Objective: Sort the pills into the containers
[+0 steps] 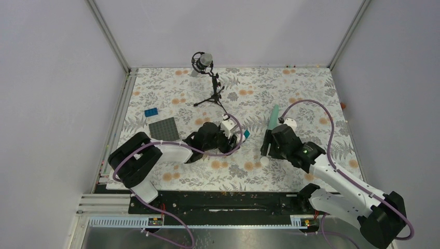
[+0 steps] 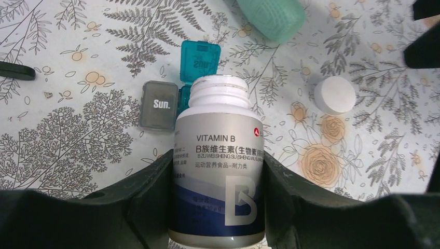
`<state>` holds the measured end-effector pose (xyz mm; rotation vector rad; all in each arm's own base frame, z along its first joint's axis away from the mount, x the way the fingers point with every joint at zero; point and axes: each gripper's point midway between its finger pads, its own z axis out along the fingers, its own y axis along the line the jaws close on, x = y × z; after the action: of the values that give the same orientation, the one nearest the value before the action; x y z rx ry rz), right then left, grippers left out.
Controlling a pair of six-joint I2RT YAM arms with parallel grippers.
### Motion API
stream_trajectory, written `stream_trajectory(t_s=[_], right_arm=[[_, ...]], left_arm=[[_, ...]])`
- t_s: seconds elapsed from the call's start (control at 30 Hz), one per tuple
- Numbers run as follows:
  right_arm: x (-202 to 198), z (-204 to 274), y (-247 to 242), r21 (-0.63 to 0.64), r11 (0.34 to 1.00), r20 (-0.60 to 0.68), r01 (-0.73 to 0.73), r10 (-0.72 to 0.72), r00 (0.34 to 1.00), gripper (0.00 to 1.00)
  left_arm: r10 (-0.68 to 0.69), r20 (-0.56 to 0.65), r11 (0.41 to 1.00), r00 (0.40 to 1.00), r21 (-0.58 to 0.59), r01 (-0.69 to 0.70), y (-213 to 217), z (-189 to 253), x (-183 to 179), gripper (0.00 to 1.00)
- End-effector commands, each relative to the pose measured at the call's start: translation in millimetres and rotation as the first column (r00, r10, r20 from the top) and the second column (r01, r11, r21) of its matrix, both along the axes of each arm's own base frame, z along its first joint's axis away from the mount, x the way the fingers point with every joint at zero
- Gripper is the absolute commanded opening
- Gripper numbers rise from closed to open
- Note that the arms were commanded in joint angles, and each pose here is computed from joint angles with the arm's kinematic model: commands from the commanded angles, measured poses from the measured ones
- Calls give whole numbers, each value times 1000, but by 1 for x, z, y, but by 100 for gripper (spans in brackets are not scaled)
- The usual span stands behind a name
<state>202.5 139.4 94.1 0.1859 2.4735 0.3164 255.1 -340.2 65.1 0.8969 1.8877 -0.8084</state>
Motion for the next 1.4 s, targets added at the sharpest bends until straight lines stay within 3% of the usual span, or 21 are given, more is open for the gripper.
stream_trajectory(t_s=[0.0,0.5,1.37], right_arm=[[6,24,-7,-18,1000,65,24,-22,998,75],[3,23,-10,-18,999,66,28,-27,997,74],[0,15,-13,-21,999,58,39,-37,998,74]], left_arm=[[45,36,999,998,7,-45,-8,10,19,0],[101,0,985,995,143,-100,3,-9,29,0],[-1,-54,961,999,277,16,-3,-5,18,0]])
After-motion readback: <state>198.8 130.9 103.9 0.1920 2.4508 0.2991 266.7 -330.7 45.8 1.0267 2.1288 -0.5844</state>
